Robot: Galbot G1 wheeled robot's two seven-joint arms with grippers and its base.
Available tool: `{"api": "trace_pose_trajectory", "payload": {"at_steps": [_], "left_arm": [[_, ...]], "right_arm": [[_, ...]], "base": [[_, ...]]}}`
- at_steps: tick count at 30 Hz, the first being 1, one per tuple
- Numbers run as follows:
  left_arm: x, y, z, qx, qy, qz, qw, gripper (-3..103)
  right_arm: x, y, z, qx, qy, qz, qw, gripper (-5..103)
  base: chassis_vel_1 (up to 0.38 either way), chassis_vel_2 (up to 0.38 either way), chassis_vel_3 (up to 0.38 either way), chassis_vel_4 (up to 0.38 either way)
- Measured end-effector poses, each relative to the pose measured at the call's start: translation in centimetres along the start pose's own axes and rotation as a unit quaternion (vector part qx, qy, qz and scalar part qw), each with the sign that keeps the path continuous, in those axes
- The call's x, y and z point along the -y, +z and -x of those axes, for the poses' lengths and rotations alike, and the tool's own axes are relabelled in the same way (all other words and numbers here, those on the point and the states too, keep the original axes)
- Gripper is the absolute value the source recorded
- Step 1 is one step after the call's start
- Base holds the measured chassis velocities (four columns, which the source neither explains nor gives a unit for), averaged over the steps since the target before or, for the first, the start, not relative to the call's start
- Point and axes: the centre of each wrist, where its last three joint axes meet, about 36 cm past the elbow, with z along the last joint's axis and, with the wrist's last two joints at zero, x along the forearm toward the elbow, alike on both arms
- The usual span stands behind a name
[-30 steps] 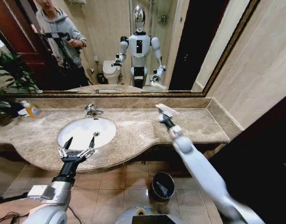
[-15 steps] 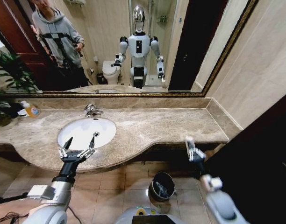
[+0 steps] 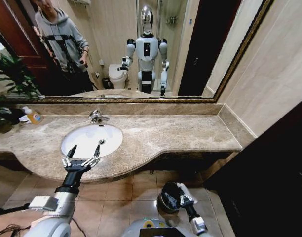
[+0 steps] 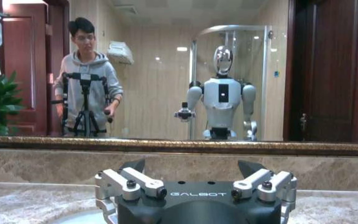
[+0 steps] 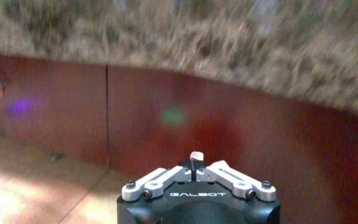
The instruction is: Pick up the trash from the sink and place it in the trash bin.
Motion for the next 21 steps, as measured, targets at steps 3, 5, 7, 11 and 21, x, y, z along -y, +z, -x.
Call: {"api": "trace_pose_trajectory", "payload": {"at_steps": [3,5,7,11,21], "left_arm": [[0.0,0.0,0.0,0.000,0.000,0.000,1.0000,100],[0.0,0.0,0.0,0.000,0.000,0.000,1.0000,100],[0.0,0.0,0.0,0.000,0.000,0.000,1.0000,100],[0.0,0.0,0.0,0.000,0.000,0.000,1.0000,100],[0.0,0.0,0.0,0.000,0.000,0.000,1.0000,100]], "right_arm": [[-0.8,1.6,0.9,-0.029,-0.009,0.003,1.000,0],[-1.5,2.9,1.6,-0.051,-0.011,0.007,0.999,0],[-1.8,3.4,1.9,-0.060,-0.013,0.007,0.998,0],[-2.6,4.1,2.5,-0.073,-0.016,0.010,0.997,0],[-3.8,3.4,4.6,-0.070,-0.019,0.010,0.997,0]], "base": [[0.000,0.000,0.000,0.000],[0.000,0.000,0.000,0.000],[0.000,0.000,0.000,0.000],[0.000,0.000,0.000,0.000],[0.000,0.000,0.000,0.000]]}}
